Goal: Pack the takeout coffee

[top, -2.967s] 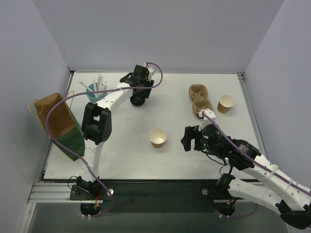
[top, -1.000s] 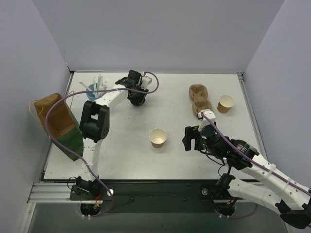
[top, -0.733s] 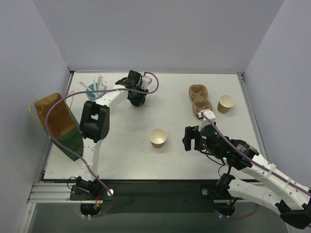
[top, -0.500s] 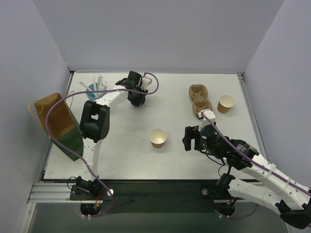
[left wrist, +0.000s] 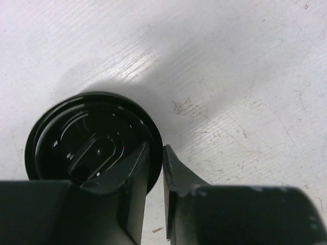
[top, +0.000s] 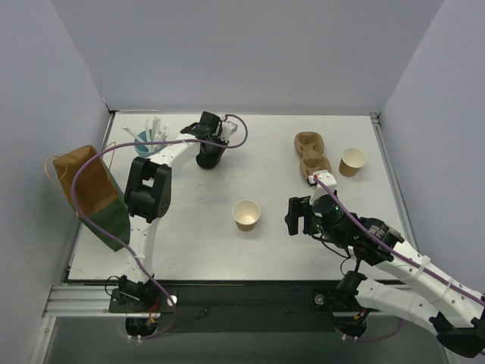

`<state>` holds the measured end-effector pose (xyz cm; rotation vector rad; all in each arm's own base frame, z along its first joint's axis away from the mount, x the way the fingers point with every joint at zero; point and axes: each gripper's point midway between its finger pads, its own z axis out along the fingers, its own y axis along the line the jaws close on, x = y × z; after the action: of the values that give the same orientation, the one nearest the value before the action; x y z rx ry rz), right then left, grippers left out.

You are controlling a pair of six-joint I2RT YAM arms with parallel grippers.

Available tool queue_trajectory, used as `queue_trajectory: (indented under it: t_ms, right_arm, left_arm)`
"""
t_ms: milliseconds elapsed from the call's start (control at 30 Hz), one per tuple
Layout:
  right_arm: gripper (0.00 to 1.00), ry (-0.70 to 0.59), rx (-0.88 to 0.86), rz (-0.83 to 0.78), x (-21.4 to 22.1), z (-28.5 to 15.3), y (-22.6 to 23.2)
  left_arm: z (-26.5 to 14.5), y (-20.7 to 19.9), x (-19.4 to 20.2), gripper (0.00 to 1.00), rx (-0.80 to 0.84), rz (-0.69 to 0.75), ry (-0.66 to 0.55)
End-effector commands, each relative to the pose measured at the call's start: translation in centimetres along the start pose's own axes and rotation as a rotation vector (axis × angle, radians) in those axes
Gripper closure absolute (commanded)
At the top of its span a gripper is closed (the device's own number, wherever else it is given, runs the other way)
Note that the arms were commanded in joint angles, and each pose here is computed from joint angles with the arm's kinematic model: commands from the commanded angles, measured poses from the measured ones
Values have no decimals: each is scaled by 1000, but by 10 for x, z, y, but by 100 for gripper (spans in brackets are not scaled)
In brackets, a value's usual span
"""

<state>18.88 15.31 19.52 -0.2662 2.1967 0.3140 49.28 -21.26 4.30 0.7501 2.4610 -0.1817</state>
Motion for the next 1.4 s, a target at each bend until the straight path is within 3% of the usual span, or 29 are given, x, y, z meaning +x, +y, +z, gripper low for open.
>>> queue_trajectory:
  t_ms: [0,233,533,700,800,1000,1033,1167,1300,1367]
  right_arm:
    - [24,-24,24,-8,-8,-1,-3]
    - [24,-18,24,-9,-8,-1,-2]
    - [24,-16,30,-8,-9,1,-2]
    - [24,-63,10,24,-26,-3,5]
    - [24,-159,-44,44,-43,-8,12]
    - [24,-397,-203,-19,-82,-12,37]
    - [25,-445,-215,-2,-93,-15,39]
    - [31,-521,-232,136,-114,-19,41]
    - [36,-548,-366,305,-132,-11,45]
    - [37,-522,-507,410,-137,-15,60]
  left_arm:
    - [-37,1,-42,78,-14,29,-125]
    - [-46,-2,-52,89,-2,10,-148]
    - [-61,-9,-65,94,32,-16,-179]
    - [-97,-21,-86,94,91,-53,-246]
    - [-132,-45,-98,93,208,-105,-301]
    - [-215,-119,-113,94,641,-230,-395]
    - [-215,-128,-100,94,692,-257,-370]
    - [-287,-158,-95,94,912,-279,-484]
    - [-342,-174,-95,94,1074,-311,-607]
    - [-355,-179,-84,94,1115,-331,-610]
